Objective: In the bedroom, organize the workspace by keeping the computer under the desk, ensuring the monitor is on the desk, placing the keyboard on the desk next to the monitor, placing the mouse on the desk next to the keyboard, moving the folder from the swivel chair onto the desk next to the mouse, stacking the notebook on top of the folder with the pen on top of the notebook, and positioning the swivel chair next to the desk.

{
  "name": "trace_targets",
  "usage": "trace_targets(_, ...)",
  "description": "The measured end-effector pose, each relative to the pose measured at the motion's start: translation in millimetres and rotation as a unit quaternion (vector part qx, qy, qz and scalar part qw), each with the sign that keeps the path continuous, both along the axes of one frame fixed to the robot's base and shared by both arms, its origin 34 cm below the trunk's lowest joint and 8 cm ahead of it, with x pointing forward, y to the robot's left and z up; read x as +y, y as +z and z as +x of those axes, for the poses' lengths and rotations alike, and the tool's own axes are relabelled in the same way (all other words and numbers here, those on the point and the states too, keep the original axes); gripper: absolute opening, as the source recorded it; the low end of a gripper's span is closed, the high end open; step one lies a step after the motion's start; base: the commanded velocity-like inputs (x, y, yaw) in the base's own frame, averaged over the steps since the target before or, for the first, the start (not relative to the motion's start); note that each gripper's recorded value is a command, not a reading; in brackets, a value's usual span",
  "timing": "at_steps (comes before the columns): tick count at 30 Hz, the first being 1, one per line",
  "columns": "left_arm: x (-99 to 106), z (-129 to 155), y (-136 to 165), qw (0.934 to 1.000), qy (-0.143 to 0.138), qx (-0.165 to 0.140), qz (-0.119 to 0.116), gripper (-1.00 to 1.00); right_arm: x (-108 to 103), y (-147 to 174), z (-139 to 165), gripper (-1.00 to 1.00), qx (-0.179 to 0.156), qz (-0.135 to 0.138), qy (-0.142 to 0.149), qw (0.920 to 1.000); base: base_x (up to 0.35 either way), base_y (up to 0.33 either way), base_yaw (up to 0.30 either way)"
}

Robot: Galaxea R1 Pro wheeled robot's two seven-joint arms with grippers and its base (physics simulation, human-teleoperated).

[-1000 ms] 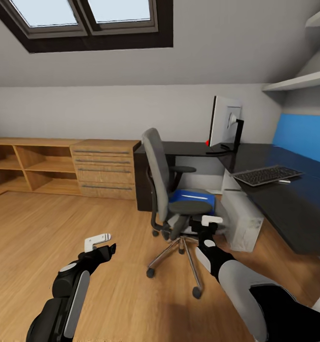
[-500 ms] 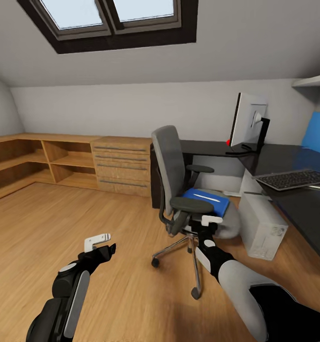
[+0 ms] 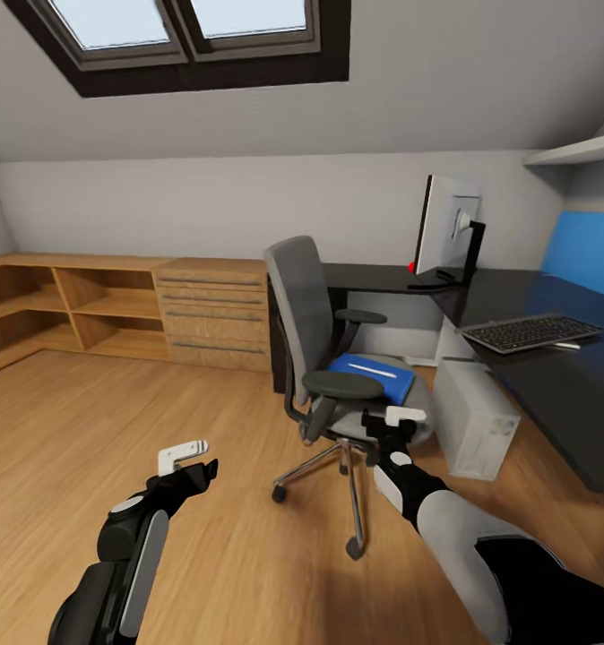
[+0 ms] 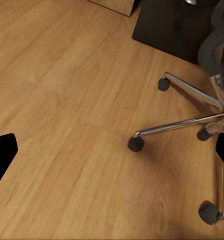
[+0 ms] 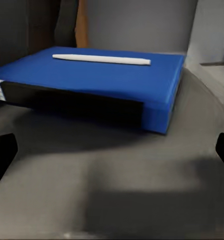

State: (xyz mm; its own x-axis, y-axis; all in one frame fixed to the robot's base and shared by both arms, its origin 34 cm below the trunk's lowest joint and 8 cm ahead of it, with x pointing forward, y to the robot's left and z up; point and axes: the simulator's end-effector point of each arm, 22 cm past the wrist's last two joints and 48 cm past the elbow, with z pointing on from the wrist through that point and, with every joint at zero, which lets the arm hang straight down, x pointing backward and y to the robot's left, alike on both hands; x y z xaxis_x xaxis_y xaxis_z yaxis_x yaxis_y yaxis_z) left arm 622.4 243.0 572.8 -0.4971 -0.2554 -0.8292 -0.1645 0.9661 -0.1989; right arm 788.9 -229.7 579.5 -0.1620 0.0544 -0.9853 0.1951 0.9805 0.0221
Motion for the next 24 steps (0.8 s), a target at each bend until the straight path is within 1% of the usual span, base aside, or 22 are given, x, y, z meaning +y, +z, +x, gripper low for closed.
trace_targets(4,0,0,0,1.0,0.001,0.0,0.0,1.0,-11,-1,0,1.0,0.001,0.006,-0.011,0.9999,0.0,0.0,-0.29)
trace_targets(9,1,0,0,1.0,0.001,0.0,0.001,1.0,-31,-5,-2,1.0,0.005,0.026,-0.036,0.999,0.0,0.0,-0.292)
trace_targets(10,1,0,0,1.0,0.001,0.0,0.001,1.0,-40,-7,-3,1.0,0.006,0.034,-0.045,0.9984,0.0,0.0,-0.268)
trace_targets(13,1,0,1,1.0,0.001,0.0,0.001,1.0,-52,-9,-4,1.0,0.006,0.045,-0.057,0.9973,0.0,0.0,-0.178)
trace_targets(14,1,0,1,1.0,0.001,-0.001,0.001,1.0,-57,-9,-5,1.0,0.006,0.053,-0.063,0.9966,0.0,0.0,-0.095)
trace_targets(17,1,-1,-2,1.0,0.002,-0.001,0.001,1.0,-61,-12,-5,1.0,0.005,0.065,-0.065,0.9958,0.0,0.0,-0.054)
trace_targets(21,1,-3,-10,1.0,0.002,-0.001,0.001,1.0,-58,-21,-6,1.0,0.004,0.073,-0.059,0.9956,0.0,0.0,-0.02)
trace_targets(23,1,-4,-15,1.0,0.002,-0.001,0.001,1.0,-58,-26,-8,1.0,0.004,0.075,-0.058,0.9954,0.0,0.0,-0.008)
trace_targets(24,1,-5,-17,1.0,0.002,-0.001,0.001,1.0,-59,-29,-8,1.0,0.004,0.081,-0.061,0.9948,0.0,0.0,-0.005)
